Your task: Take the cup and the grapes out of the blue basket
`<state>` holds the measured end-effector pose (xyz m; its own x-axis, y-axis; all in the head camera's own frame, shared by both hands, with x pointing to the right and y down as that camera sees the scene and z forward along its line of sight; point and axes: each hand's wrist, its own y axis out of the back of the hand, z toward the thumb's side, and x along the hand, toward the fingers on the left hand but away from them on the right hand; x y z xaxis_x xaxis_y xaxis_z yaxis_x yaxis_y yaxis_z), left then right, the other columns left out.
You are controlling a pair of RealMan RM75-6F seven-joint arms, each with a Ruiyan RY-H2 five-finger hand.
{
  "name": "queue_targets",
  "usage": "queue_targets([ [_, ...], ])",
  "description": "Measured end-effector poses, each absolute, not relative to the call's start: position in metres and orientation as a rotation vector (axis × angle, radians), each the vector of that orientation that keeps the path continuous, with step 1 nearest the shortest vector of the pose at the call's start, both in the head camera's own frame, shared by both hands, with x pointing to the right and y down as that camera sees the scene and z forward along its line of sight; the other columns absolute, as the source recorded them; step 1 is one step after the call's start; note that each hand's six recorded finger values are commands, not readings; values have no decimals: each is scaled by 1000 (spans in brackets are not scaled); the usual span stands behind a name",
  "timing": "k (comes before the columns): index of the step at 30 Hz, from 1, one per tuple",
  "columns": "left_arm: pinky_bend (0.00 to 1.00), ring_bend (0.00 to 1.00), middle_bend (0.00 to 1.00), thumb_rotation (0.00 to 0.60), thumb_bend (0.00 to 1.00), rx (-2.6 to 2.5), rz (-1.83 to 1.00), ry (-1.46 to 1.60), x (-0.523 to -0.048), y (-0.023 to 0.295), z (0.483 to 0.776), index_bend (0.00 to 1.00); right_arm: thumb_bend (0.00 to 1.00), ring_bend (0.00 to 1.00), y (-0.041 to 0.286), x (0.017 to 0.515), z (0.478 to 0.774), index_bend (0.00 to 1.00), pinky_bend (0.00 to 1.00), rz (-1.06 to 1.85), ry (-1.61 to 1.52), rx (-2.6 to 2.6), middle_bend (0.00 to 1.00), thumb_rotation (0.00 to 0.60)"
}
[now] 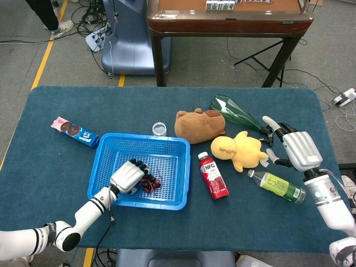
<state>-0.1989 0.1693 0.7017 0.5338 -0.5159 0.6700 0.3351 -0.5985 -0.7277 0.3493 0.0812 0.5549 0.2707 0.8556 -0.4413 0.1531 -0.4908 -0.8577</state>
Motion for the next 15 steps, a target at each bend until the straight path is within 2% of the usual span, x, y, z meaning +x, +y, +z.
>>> queue_targets([
  [8, 238, 212, 241, 600, 245, -1877, -1221, 130, -195, 171, 709, 374, 361, 204, 82, 354, 554, 77, 385, 1264, -930, -1832, 251, 600],
  [15, 238, 216, 264, 600, 295, -1882, -1229, 146, -189, 170, 712, 495, 362, 204, 82, 357, 554, 77, 385, 1266, -940, -1832, 251, 600],
])
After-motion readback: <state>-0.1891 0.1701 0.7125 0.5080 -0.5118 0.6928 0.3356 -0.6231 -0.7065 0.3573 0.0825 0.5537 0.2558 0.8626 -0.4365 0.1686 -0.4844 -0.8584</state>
